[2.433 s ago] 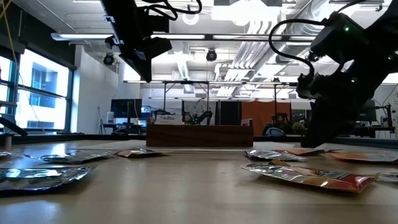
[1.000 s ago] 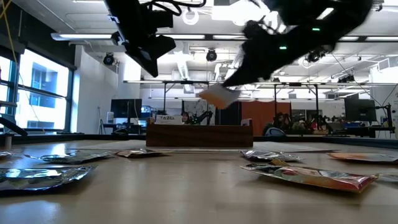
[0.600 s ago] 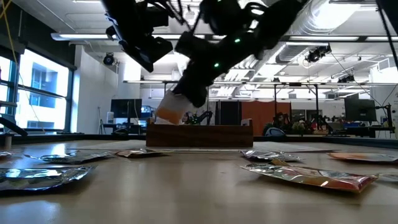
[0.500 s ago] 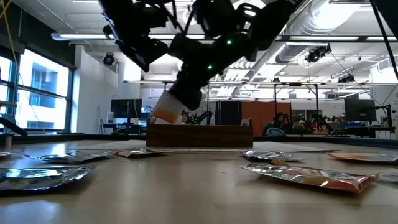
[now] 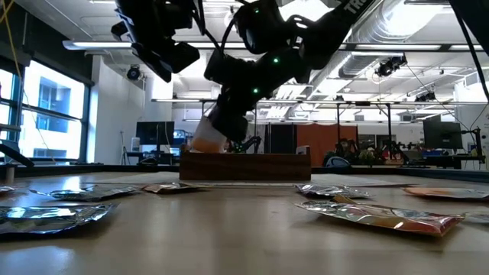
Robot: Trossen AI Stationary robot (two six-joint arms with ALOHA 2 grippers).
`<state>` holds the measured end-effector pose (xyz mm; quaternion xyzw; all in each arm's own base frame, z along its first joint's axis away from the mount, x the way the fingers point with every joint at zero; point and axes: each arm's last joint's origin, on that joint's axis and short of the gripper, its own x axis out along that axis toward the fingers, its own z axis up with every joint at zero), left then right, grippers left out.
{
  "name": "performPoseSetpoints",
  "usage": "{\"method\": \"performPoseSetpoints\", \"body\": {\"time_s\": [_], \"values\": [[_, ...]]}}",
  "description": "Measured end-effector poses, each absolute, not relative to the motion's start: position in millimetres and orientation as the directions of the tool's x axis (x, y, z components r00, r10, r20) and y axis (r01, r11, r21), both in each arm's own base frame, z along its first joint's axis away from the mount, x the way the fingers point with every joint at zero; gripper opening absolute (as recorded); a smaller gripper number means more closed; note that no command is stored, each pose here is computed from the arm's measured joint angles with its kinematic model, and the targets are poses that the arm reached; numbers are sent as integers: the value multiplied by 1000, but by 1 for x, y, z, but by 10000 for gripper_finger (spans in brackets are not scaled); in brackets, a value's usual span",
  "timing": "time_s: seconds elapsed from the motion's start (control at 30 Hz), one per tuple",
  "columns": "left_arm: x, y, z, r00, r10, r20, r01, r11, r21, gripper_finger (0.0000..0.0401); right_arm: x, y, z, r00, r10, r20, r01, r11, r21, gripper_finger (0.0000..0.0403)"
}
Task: Pick & Place Tea
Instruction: Put the orange tea bag into the left section of the wooden organizer
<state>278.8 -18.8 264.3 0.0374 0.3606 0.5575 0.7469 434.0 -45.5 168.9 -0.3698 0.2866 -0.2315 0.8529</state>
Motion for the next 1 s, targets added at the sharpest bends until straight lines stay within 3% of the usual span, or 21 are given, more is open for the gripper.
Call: {"method": "performPoseSetpoints", "body": {"time_s": [0.33, 0.73, 0.87, 1.0], "values": [[279, -19, 264, 117, 857, -502, -803, 379, 460, 0, 433, -48, 164, 750, -545, -375, 84, 640, -763, 11], [278, -19, 264, 116, 847, -518, -802, 387, 455, 0, 432, -44, 168, 725, -594, -349, 129, 615, -778, 100], [279, -19, 264, 116, 846, -520, -803, 388, 453, 0, 422, -32, 185, 636, -692, -341, 153, 546, -824, 117], [279, -19, 264, 116, 846, -520, -802, 389, 453, 0, 397, -8, 218, 599, -693, -401, 124, 575, -809, 116]]}}
